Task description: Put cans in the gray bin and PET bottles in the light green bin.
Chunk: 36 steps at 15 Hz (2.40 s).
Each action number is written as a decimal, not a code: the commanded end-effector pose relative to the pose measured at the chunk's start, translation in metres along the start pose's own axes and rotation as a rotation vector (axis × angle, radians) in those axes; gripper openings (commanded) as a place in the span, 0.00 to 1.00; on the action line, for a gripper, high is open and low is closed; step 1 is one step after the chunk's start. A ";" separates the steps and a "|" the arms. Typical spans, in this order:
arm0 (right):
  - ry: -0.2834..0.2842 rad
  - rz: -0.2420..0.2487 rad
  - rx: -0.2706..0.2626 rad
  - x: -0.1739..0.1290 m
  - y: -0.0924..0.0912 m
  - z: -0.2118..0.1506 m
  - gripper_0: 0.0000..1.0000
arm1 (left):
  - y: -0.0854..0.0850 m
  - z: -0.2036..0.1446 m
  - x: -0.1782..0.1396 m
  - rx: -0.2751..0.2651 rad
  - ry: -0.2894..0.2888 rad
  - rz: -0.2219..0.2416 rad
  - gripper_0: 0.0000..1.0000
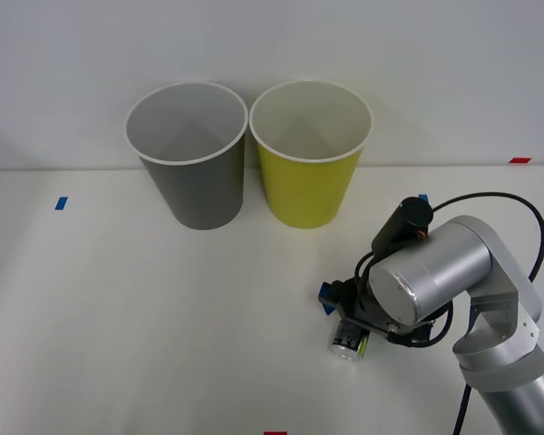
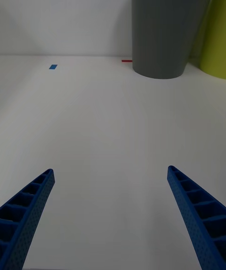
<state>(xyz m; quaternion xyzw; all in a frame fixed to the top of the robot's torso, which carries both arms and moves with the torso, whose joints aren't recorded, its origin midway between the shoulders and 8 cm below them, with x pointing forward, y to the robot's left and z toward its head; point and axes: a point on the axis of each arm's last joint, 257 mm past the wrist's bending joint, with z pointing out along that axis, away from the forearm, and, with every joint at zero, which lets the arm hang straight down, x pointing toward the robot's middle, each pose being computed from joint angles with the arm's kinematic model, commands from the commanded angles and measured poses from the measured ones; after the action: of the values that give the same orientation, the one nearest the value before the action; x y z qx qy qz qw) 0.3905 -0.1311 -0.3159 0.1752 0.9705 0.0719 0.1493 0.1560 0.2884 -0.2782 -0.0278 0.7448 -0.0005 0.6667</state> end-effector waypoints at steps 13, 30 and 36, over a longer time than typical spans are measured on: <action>-0.011 -0.017 0.013 0.005 0.003 0.003 0.00 | 0.000 0.000 0.000 0.000 0.000 0.000 0.82; -0.261 -0.211 -0.197 -0.056 0.026 -0.048 0.00 | 0.000 0.000 0.000 0.000 0.000 0.000 0.82; -0.455 -0.307 -0.316 -0.079 0.022 -0.085 0.00 | 0.000 0.000 0.000 0.000 0.000 0.000 0.82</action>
<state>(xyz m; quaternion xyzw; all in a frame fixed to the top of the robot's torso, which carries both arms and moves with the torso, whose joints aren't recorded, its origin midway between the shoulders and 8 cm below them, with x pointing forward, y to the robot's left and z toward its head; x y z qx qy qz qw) 0.4405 -0.1440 -0.2159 0.0182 0.9117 0.1525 0.3810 0.1560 0.2884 -0.2782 -0.0278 0.7448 -0.0005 0.6667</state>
